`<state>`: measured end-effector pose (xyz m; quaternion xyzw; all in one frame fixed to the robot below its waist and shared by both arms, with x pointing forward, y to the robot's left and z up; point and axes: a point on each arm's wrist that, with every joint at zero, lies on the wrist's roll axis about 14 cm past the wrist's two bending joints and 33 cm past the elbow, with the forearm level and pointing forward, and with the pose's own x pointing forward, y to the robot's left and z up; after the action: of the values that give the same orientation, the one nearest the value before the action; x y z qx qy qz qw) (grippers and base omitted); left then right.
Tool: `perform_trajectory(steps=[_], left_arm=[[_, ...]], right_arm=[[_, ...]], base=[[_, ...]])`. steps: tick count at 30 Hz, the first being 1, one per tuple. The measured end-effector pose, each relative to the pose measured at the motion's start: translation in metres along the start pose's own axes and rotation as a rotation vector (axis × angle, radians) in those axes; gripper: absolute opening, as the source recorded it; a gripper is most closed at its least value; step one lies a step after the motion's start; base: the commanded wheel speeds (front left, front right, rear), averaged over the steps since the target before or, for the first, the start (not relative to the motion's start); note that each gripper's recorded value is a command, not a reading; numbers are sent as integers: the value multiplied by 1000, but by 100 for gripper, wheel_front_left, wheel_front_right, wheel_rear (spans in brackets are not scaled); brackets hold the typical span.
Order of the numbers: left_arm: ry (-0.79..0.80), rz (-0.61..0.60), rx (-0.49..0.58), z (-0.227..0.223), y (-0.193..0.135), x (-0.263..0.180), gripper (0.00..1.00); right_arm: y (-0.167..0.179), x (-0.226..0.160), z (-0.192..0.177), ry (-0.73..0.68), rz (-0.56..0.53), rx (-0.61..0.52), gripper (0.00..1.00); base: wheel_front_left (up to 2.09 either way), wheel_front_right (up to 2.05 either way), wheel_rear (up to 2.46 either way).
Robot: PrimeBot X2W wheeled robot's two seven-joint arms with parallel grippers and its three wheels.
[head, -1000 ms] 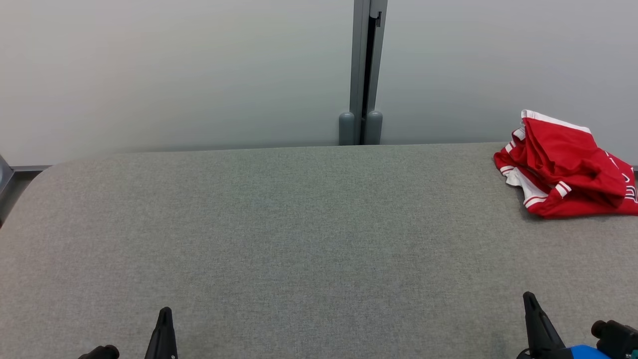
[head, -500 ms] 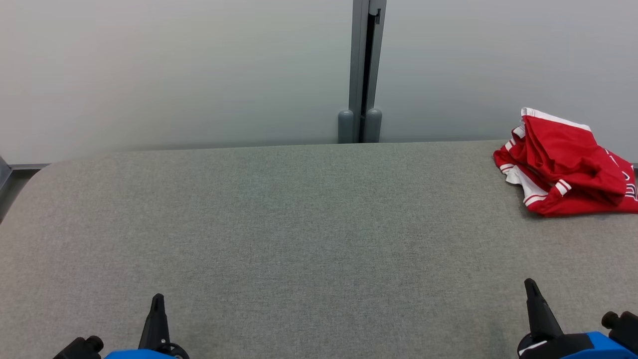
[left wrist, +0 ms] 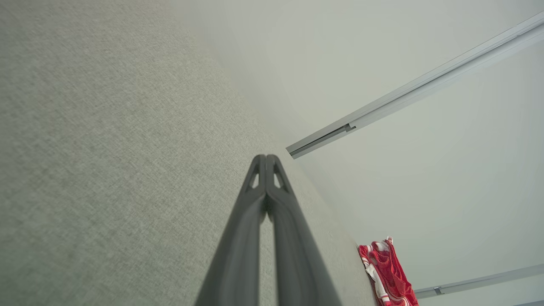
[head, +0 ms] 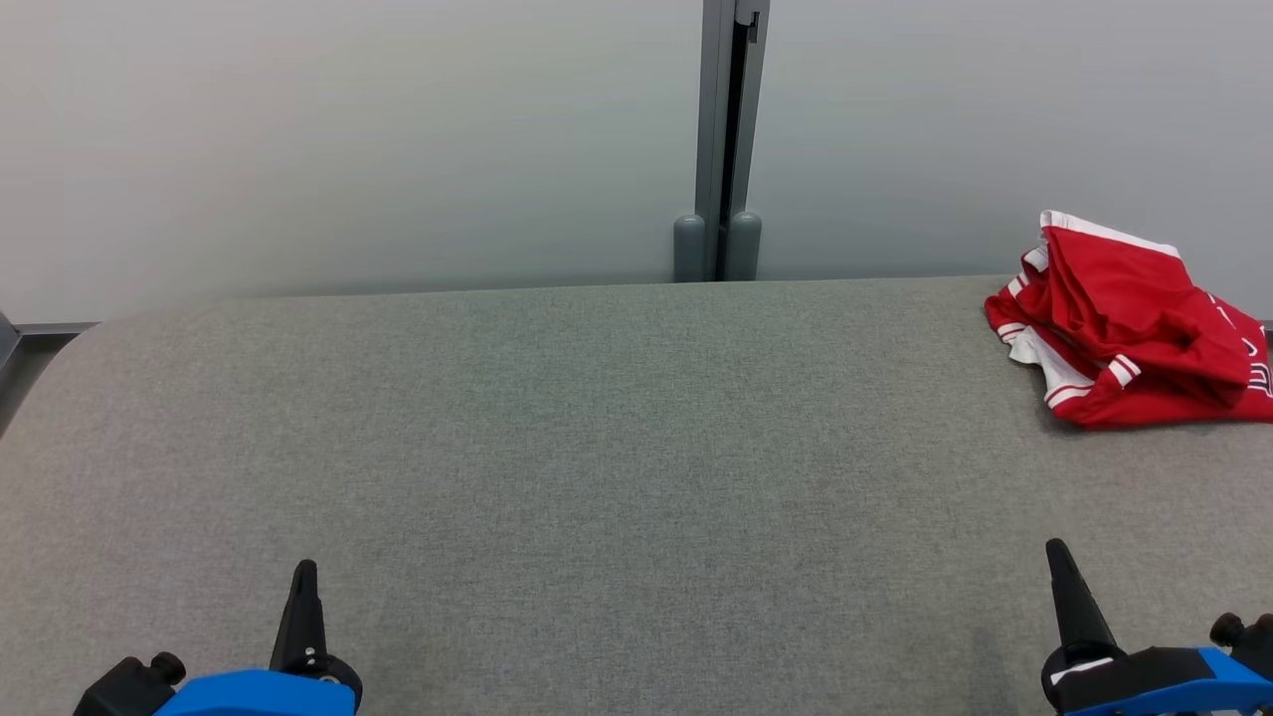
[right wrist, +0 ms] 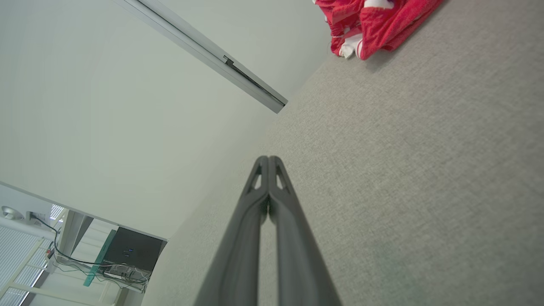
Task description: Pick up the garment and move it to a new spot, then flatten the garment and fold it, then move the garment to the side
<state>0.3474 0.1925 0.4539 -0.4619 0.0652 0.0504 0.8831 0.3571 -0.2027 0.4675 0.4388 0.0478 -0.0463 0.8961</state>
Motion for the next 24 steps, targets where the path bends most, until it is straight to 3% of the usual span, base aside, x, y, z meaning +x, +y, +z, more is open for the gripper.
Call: perform_trajectory(steps=[24], left_arm=[[-10, -39, -239, 13, -13, 13, 0]], right_arm=[[13, 11, 7, -5, 38, 263, 0]], base=[[0, 0, 0]])
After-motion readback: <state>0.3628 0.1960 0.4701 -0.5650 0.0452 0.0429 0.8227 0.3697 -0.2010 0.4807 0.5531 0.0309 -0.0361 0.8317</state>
